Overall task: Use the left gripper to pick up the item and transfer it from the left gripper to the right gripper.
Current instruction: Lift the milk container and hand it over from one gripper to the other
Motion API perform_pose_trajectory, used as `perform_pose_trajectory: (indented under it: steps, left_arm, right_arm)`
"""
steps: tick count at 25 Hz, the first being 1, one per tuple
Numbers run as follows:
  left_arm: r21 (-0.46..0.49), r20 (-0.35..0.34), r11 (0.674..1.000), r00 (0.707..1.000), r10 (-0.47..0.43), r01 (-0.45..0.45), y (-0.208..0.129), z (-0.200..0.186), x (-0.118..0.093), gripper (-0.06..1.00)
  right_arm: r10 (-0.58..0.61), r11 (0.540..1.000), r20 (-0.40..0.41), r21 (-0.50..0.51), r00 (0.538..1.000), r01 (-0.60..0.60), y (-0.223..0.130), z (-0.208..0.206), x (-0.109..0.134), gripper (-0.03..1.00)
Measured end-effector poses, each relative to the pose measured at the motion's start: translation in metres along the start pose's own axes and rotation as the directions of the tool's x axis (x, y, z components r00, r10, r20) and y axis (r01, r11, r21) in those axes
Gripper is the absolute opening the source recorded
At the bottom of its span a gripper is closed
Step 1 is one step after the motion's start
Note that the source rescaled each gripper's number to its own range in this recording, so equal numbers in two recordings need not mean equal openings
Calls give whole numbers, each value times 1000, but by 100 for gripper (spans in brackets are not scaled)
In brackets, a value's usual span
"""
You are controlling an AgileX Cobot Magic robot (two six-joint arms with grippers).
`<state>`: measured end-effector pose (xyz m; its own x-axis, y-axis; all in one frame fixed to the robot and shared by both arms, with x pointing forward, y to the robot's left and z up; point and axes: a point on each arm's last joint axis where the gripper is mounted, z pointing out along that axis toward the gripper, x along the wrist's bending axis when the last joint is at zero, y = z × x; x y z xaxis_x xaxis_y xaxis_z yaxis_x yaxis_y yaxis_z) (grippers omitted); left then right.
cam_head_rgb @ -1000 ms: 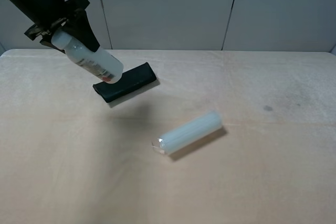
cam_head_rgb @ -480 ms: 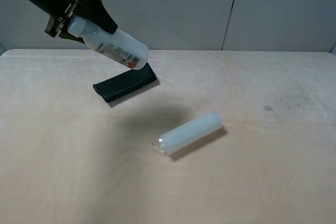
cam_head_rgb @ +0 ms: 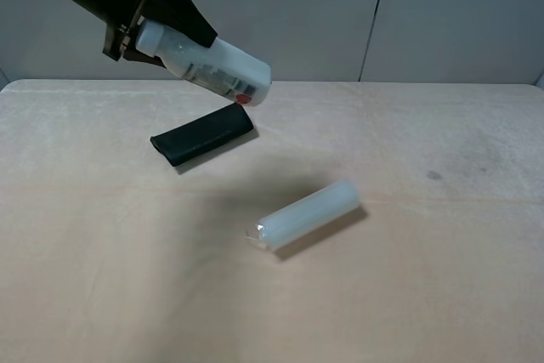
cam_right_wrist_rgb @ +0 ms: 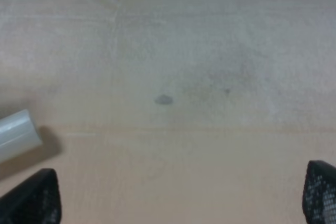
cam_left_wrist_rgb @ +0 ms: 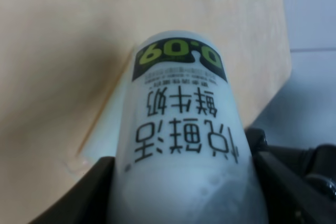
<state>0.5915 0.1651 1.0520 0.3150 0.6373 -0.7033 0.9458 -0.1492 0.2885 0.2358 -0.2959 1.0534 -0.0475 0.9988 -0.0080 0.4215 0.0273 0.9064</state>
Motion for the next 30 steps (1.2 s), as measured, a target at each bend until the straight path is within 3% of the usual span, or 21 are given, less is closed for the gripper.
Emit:
perform_pose_trajectory:
  steps: [12,19,25,30]
  left_arm:
    - [92,77,992,994,79,-86,-9,42,-23,2]
    - [89,101,992,992,77,-86,-9,45,-28,2]
    - [89,101,992,992,77,-86,-9,45,-28,2]
    - [89,101,992,992,77,-86,-9,45,-28,2]
  right_arm:
    - [0,1000,-18,-1,1000,0,0,0,2,100]
    - [-61,996,-148,56,987,70,40,13,11,100]
    - [-162,980,-386,45,908,194,86,45,30,100]
    - [-355,916,-540,-37,764,400,112,78,60,100]
